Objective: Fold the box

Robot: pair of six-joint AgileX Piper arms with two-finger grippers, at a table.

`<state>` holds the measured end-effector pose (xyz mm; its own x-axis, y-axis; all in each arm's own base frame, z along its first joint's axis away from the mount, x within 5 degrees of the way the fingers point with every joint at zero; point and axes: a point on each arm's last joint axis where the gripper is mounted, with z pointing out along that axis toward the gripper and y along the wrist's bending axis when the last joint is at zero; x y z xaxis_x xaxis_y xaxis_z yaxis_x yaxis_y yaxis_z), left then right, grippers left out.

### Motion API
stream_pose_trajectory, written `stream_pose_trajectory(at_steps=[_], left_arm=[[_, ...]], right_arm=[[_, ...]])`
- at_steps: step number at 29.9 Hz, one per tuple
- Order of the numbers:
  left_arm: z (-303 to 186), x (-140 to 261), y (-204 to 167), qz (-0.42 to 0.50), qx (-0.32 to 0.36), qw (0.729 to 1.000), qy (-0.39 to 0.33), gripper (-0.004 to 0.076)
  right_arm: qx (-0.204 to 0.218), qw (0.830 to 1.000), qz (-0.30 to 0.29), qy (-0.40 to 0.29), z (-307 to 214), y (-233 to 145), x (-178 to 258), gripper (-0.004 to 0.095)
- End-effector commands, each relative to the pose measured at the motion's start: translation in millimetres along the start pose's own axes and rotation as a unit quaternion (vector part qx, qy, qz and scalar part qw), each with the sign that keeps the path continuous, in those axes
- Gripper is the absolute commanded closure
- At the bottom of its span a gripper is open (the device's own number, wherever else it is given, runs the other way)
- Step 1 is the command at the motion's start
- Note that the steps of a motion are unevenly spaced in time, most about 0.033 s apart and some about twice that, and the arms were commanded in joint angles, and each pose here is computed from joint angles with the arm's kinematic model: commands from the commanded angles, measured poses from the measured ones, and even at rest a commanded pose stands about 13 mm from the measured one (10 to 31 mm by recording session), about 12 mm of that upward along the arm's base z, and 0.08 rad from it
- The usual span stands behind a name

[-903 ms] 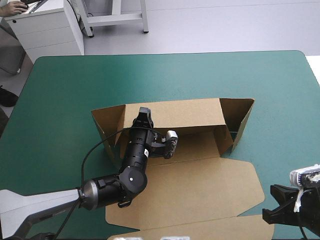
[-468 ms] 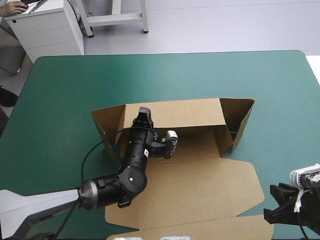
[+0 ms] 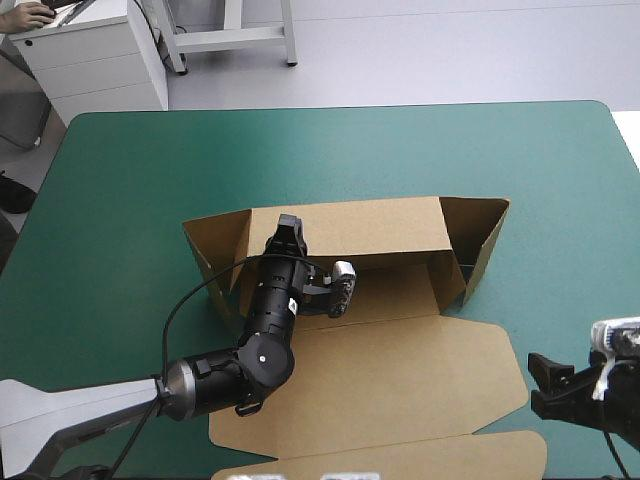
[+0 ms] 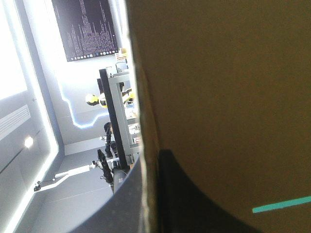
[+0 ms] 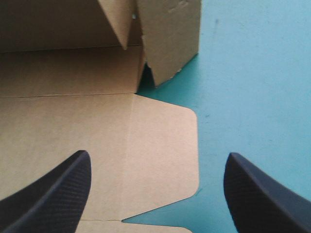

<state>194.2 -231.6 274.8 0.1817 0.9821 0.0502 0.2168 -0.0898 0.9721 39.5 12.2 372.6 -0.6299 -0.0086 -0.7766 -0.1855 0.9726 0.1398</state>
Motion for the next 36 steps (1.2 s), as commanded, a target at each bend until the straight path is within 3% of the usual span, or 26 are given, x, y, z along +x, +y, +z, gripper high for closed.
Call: stream_pose_trajectory(at_steps=[1, 4, 11, 18, 23, 27, 36], left_arm=[[-8, 0, 16, -0.002, -0.035, 0.999, -0.015, 0.0734], [-8, 0, 16, -0.001, -0.035, 0.999, -0.015, 0.0734], [-8, 0, 16, -0.001, -0.035, 0.999, -0.015, 0.0734], [-8, 0, 17, -0.001, -0.036, 0.999, -0.014, 0.0734], [-8, 1, 17, -0.002, -0.038, 0.999, -0.01, 0.0734], [-8, 1, 17, -0.002, -0.038, 0.999, -0.01, 0.0734], [-8, 1, 17, -0.002, -0.038, 0.999, -0.009, 0.0734]], right_arm=[[0.054, 0.999, 0.002, -0.001, 17, -5, -30, 0.0201], [0.076, 0.997, -0.016, 0.015, 41, -4, -54, 0.0202], [0.081, 0.996, -0.045, -0.004, 74, 8, -133, 0.0202], [0.098, 0.992, -0.074, 0.038, 109, 13, -195, 0.0203], [0.066, 0.995, -0.05, 0.06, 141, -4, -234, 0.0204], [0.011, 0.998, -0.014, 0.053, 162, -20, -252, 0.0209], [0.018, 0.991, 0.007, 0.133, 216, -54, -238, 0.0211]])
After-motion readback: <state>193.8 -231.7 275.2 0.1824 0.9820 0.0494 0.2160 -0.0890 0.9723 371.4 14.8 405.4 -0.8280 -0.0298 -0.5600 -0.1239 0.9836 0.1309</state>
